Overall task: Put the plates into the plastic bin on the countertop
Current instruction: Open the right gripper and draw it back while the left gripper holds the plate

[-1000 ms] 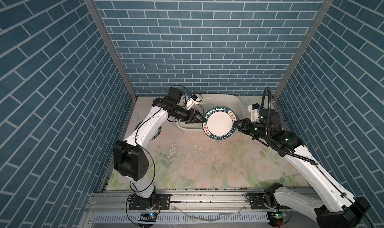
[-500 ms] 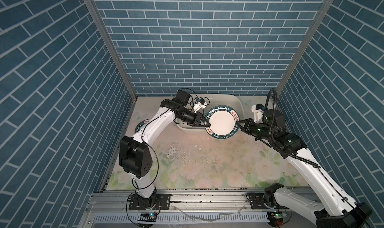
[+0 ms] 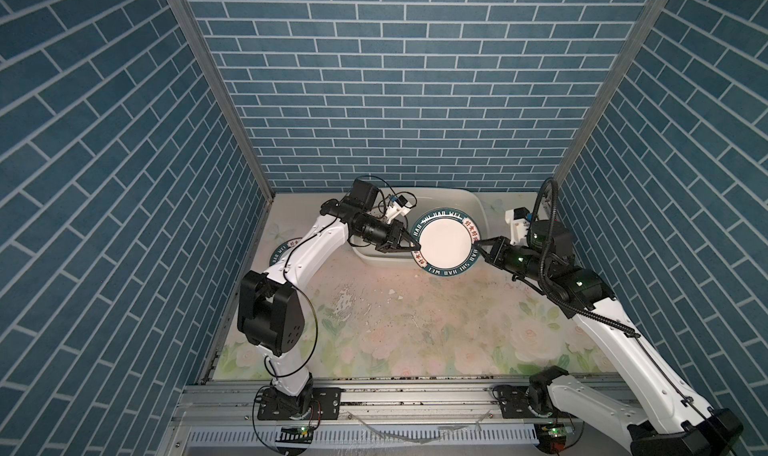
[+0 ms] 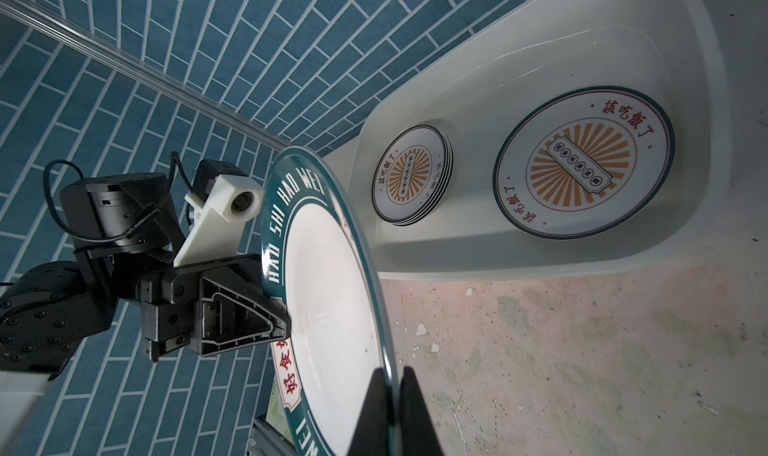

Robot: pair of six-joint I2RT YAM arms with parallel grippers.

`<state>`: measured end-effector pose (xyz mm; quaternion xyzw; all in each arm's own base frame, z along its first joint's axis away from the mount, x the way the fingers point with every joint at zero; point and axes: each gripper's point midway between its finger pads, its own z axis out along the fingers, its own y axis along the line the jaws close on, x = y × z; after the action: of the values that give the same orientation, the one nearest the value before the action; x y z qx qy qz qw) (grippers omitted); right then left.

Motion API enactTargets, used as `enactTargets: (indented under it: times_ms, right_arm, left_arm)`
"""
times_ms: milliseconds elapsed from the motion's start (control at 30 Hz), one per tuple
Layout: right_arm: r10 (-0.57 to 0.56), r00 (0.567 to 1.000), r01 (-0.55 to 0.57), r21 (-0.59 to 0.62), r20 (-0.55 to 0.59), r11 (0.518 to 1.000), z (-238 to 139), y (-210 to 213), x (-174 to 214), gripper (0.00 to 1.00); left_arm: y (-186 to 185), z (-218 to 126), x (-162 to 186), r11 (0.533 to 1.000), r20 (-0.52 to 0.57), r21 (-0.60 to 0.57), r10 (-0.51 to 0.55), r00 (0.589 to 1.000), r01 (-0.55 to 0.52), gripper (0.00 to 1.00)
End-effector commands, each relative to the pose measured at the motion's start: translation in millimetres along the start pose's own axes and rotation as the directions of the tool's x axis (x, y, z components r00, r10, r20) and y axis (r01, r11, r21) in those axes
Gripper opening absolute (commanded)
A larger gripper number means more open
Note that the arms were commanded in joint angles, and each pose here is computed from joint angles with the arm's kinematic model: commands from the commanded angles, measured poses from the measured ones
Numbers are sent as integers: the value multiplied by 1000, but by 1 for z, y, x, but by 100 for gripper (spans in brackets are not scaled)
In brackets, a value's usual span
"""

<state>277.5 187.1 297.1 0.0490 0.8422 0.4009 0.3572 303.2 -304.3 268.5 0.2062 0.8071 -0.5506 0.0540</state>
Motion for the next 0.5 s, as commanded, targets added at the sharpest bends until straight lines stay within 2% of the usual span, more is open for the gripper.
enactTargets:
  times_ms: [0, 233, 467]
  right_arm:
    - [2, 1000, -2, -28, 20, 1000, -2, 5, -2, 4]
    - [11, 1000, -12, 13, 26, 1000, -4, -3, -2, 31]
    - [5, 994, -19, 120, 113, 993, -25, -14, -16, 41]
  left_arm:
    - [-19, 4, -2, 995, 0, 66, 70, 998, -70, 2]
    - [-18, 2, -6, 996, 14, 20, 90, 996, -90, 0]
    - [-5, -7, -14, 980, 29, -132, 153, 988, -148, 0]
